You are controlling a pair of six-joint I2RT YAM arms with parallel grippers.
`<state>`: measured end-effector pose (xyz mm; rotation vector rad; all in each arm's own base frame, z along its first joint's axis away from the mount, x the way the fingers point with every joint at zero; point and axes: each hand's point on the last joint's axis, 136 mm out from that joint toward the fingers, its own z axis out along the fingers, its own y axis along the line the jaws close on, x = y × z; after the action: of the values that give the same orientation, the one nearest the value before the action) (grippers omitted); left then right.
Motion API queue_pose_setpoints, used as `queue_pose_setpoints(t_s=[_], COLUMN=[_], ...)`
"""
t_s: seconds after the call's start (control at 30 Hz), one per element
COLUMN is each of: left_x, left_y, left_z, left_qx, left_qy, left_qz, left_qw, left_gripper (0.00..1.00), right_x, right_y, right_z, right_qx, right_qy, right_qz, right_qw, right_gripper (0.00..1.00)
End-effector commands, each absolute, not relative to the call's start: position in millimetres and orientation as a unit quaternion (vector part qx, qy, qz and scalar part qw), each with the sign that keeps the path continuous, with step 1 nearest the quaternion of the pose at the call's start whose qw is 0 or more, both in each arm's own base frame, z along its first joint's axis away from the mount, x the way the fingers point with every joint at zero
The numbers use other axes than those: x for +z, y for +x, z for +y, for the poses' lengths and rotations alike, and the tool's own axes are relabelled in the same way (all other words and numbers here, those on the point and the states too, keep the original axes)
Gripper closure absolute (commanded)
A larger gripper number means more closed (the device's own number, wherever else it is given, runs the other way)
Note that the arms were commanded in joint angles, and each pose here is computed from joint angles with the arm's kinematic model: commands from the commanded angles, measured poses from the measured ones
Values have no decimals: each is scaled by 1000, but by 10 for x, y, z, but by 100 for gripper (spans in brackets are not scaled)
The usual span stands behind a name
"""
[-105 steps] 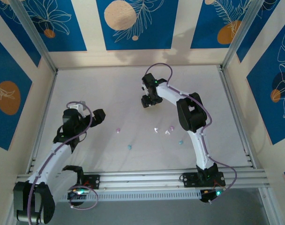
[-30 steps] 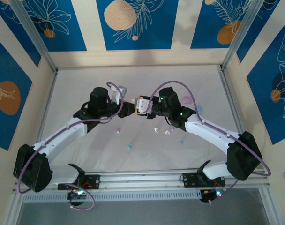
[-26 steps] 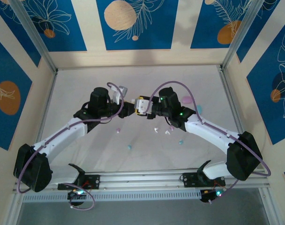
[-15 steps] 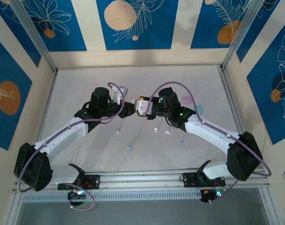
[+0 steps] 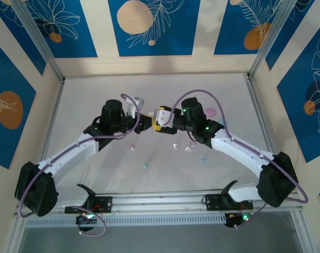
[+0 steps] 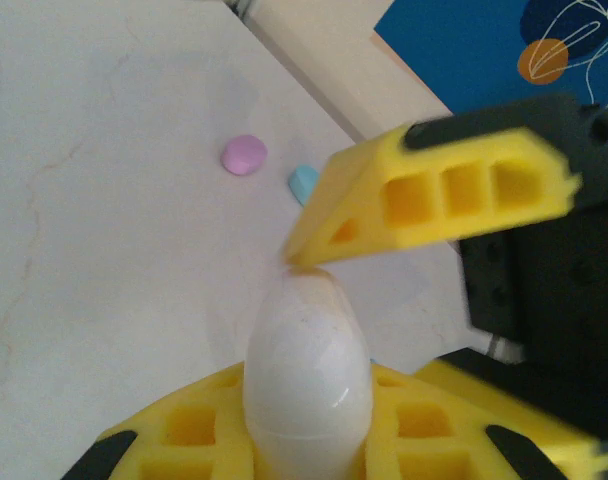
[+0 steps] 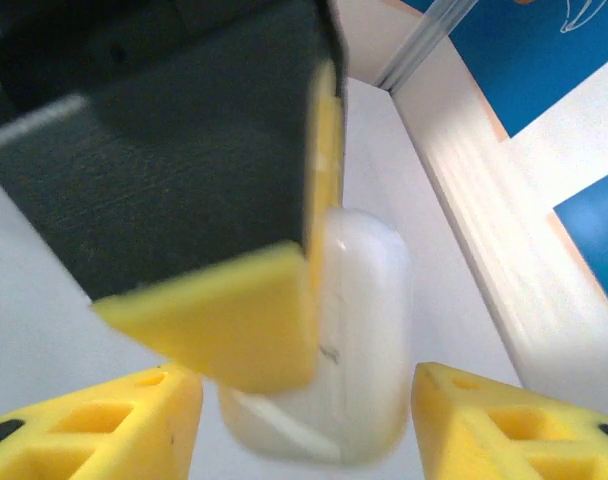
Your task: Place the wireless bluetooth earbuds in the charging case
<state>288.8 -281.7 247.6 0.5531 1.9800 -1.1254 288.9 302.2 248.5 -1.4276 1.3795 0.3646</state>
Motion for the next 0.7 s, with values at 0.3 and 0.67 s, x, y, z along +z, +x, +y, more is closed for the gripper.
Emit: queue_pose_setpoints(t_s=[0.3, 0.67], left_x=[3122, 3248], left_y=[2652, 2594], left_z=[-2619, -2740], left_qx=[-427, -449], left_qy=[295, 316], left_qz=[576, 534], left_qw=[632, 643], left_gripper=[100, 100], right_x=[3297, 3262], right_y=[2779, 2528], right_z=[2522, 2923], right_qx=[558, 564], right_qy=[-280, -334], right_qz=[720, 712], right_qw=[302, 251], right_gripper=[39, 38])
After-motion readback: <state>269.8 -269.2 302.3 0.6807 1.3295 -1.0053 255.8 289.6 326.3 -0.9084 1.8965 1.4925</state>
